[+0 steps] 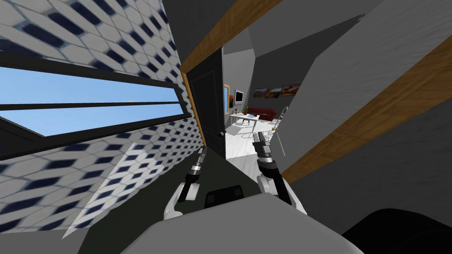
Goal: Push the door open
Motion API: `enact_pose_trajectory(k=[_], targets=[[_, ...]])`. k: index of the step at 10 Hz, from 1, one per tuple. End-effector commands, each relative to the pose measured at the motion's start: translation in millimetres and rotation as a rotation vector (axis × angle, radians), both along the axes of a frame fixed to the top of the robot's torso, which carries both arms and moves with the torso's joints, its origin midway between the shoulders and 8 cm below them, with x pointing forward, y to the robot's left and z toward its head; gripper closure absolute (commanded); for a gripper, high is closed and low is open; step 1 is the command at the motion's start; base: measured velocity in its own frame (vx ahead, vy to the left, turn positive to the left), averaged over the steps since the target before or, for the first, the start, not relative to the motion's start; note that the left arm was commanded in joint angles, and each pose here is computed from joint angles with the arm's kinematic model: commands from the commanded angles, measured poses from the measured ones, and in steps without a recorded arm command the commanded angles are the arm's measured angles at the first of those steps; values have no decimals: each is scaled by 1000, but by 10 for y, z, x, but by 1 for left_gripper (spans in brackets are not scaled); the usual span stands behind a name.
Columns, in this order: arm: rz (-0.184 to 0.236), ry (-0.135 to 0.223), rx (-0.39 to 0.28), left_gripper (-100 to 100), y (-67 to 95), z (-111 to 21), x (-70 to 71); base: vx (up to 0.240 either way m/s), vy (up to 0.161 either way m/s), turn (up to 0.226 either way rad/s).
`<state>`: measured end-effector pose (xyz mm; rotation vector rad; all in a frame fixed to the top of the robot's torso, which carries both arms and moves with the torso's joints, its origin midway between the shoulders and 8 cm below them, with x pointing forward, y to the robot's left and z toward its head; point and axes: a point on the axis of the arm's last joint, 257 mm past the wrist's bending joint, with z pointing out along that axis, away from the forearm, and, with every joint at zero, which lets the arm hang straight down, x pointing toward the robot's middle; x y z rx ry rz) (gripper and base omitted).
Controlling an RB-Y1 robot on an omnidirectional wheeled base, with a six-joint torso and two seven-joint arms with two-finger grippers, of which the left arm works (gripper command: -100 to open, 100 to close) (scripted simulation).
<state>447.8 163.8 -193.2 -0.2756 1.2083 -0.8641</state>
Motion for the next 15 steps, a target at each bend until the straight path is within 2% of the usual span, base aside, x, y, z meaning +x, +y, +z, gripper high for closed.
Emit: enact_pose_trajectory(k=[1,8,9,15], targets=[[-4,6,47,-100,-60,-112,10,96,31,-47],[-31,28,238,-100,-265,-621,53,96,26,-53],[-31,28,238,-100,-265,-621,53,69,28,-17],[-63,37,392,-100,-407,-1017,41,84,26,-47]])
